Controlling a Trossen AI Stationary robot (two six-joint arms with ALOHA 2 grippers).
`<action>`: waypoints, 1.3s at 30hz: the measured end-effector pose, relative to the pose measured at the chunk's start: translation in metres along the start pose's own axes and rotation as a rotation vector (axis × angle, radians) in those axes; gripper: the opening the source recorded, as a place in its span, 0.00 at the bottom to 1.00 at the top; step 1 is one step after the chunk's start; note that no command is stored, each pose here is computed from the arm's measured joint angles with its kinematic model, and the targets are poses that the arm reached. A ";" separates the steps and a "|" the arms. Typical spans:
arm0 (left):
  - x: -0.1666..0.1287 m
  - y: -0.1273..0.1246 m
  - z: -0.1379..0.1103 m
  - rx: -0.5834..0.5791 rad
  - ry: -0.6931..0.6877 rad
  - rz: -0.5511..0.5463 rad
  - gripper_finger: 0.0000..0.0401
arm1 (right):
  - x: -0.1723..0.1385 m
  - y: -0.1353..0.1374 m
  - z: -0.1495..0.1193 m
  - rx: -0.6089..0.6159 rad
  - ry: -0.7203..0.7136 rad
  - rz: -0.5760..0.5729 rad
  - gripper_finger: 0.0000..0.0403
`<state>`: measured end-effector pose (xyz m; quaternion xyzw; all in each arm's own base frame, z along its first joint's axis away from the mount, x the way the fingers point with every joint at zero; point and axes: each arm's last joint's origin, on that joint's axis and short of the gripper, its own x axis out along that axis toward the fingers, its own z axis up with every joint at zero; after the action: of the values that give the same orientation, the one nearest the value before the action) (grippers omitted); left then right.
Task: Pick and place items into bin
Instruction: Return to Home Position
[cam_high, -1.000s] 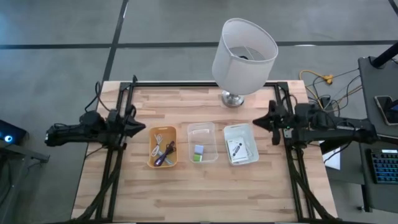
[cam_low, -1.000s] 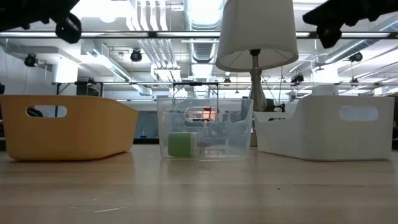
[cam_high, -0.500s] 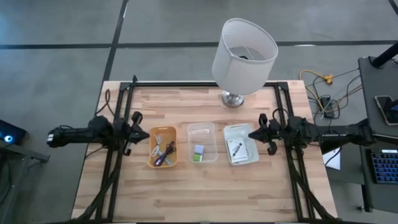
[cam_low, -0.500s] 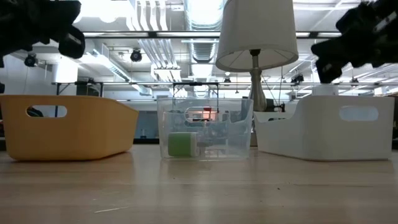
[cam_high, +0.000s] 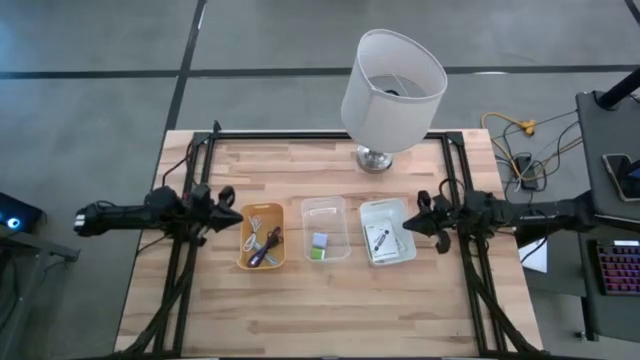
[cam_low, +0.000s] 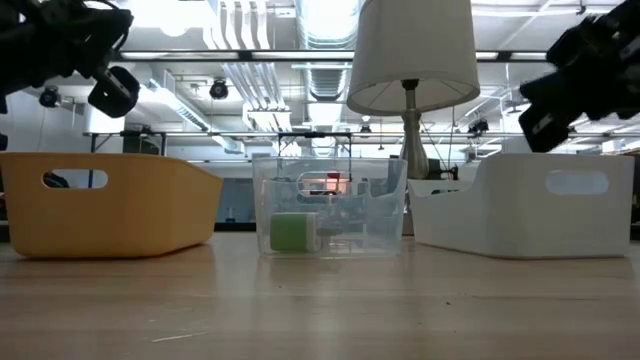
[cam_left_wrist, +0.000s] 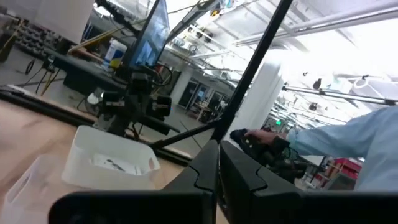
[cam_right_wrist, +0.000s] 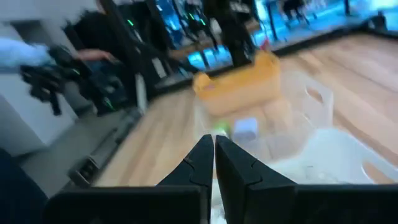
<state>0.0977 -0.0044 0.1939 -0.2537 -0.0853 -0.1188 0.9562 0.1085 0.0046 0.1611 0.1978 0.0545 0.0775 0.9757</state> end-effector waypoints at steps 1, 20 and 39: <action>-0.001 0.000 0.001 0.001 -0.006 -0.004 0.00 | -0.001 0.001 0.001 -0.003 -0.011 0.011 0.02; -0.005 0.006 0.003 0.030 -0.082 0.039 0.00 | -0.014 0.007 0.014 -0.037 -0.185 0.071 0.02; -0.005 0.015 0.006 0.045 -0.101 0.136 0.00 | -0.015 0.001 0.015 -0.035 -0.197 0.004 0.02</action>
<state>0.0966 0.0124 0.1904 -0.2429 -0.1185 -0.0388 0.9620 0.0961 -0.0026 0.1766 0.1873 -0.0433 0.0603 0.9795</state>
